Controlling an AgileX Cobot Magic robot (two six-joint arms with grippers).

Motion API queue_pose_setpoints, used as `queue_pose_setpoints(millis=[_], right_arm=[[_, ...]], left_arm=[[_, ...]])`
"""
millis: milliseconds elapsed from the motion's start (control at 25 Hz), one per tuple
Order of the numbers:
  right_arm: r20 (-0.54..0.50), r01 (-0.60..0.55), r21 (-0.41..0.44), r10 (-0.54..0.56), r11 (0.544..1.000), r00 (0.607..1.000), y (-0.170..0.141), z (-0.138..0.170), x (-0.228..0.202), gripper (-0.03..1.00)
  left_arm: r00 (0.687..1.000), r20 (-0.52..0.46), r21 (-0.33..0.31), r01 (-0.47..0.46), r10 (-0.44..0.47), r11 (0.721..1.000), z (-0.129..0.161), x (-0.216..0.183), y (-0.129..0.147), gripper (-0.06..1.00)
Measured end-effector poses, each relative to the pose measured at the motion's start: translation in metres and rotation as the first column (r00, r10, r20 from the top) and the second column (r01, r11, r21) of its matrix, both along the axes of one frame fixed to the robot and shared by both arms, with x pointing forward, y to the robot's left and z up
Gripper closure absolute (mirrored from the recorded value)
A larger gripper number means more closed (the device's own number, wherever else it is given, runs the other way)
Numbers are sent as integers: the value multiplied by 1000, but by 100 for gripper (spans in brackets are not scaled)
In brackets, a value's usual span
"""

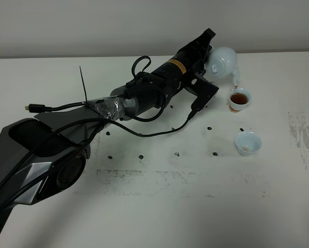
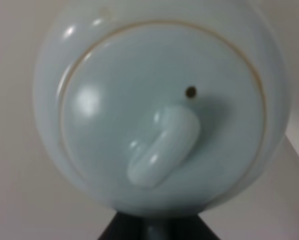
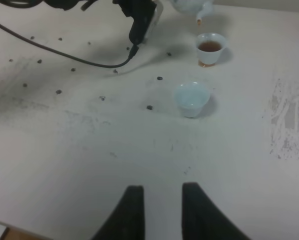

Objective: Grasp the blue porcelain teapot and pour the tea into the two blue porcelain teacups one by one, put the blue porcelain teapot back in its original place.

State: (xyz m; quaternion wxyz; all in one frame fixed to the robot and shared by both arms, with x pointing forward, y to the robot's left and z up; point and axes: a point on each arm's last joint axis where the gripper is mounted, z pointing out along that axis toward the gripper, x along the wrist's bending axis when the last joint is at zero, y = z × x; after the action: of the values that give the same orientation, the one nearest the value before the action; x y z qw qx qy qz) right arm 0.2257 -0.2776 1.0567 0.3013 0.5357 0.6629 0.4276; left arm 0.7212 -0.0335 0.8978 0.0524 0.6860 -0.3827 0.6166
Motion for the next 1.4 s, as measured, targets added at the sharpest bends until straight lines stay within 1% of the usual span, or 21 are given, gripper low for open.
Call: queue_pose_setpoints(millis=[200,320,360,440,480,520,600,680,760,800,880,920,1000,1080,1120,1160,1280,1320,1400], right_arm=[[1,0,0,0,1000,1000,0,0,0,75],[1,0,0,0,1000,1000,0,0,0,75],[1,0,0,0,1000,1000,0,0,0,75],[1,0,0,0,1000,1000,0,0,0,75],[1,0,0,0,1000,1000,0,0,0,75],[1,0,0,0,1000,1000,0,0,0,75],[1,0,0,0,1000,1000,0,0,0,75],[1,0,0,0,1000,1000,0,0,0,75],[1,0,0,0,1000,1000,0,0,0,75],[1,0,0,0,1000,1000,0,0,0,75],[1,0,0,0,1000,1000,0,0,0,75],[1,0,0,0,1000,1000,0,0,0,75],[1,0,0,0,1000,1000,0,0,0,75],[1,0,0,0,1000,1000,0,0,0,75],[1,0,0,0,1000,1000,0,0,0,75],[1,0,0,0,1000,1000,0,0,0,75],[1,0,0,0,1000,1000,0,0,0,75],[1,0,0,0,1000,1000,0,0,0,75],[0,0,0,0,1000,1000,0,0,0,75]], left_arm=[[999,-40,-57,-18,16,998,0,0,0,86],[997,-78,-115,-38,29,993,0,0,0,86],[995,-97,-144,-49,35,988,0,0,0,86],[986,-158,-223,-91,56,971,0,0,1,86],[979,-194,-269,-118,66,956,1,1,1,86],[969,-234,-320,-150,76,935,4,0,1,86],[948,-305,-410,-215,89,887,13,0,1,86],[923,-375,-510,-287,91,811,29,-2,1,86],[898,-432,-597,-353,82,720,49,-4,1,86],[881,-467,-634,-391,73,667,57,-5,1,86],[848,-528,-684,-459,48,567,73,-6,4,86],[838,-544,-696,-479,41,535,79,-7,5,86],[805,-592,-706,-535,27,463,85,-8,7,86],[786,-617,-697,-570,41,435,86,-8,9,86],[774,-631,-693,-593,53,409,86,-8,10,86],[758,-649,-691,-623,65,366,85,-9,11,86],[723,-681,-684,-685,117,251,84,-8,18,86],[719,-682,-685,-693,137,224,86,-7,21,86],[713,-683,-689,-701,160,182,91,-7,26,86]])
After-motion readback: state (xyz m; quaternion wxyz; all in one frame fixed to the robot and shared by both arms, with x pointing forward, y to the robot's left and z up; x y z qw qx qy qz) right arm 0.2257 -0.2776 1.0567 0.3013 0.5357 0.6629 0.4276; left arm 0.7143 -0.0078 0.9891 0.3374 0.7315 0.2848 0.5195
